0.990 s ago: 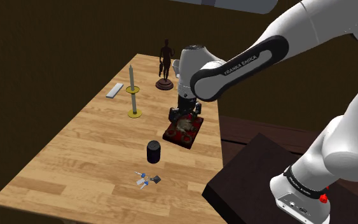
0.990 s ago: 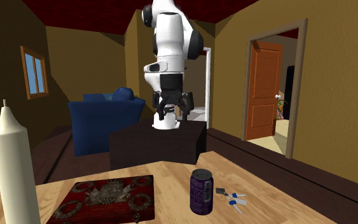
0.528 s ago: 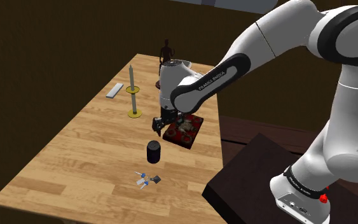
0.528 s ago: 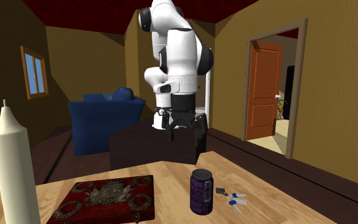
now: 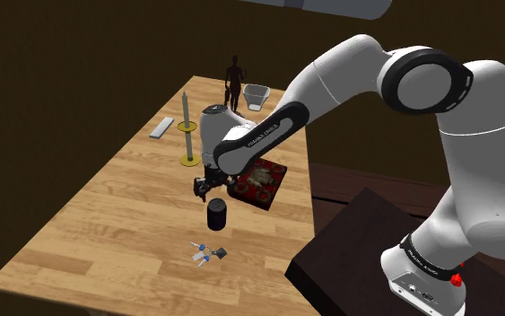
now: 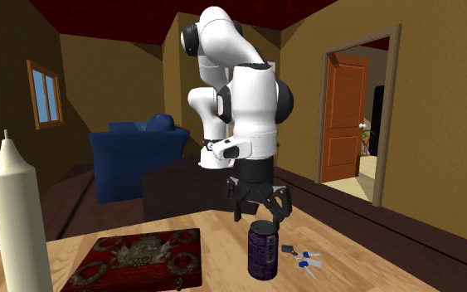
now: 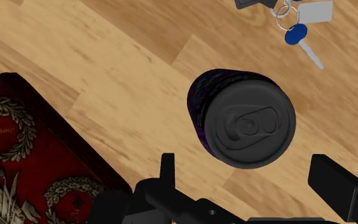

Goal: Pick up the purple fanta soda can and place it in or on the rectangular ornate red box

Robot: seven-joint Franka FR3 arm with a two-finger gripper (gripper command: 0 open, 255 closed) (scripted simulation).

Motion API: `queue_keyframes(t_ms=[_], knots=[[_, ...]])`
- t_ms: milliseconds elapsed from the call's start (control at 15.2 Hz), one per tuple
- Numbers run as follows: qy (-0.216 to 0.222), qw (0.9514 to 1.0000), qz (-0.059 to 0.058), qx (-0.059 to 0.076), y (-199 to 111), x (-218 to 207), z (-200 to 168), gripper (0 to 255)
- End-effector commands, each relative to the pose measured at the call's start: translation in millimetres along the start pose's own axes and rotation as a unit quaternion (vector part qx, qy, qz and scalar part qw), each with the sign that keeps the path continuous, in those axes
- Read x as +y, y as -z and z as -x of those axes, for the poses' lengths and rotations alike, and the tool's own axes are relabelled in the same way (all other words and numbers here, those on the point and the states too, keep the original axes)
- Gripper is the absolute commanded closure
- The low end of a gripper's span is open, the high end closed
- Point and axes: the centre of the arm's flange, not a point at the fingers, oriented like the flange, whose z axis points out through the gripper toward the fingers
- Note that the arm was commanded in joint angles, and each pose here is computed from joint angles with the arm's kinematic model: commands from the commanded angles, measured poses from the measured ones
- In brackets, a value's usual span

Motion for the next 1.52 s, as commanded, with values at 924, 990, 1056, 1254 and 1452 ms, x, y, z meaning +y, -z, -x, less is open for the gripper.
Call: queue_keyframes(t_ms=[924,990,1056,1254,1452], knots=[[-0.001,1.0,0.0,0.0,-46.4,-7.6,-0.6,0],[-0.001,1.0,0.0,0.0,-46.4,-7.6,-0.6,255],[-0.001,1.0,0.0,0.0,-46.4,-7.6,-0.6,255],[-0.001,1.0,0.0,0.0,-46.3,-7.8,-0.4,255],[-0.001,1.0,0.0,0.0,-46.4,-8.0,0.0,255]])
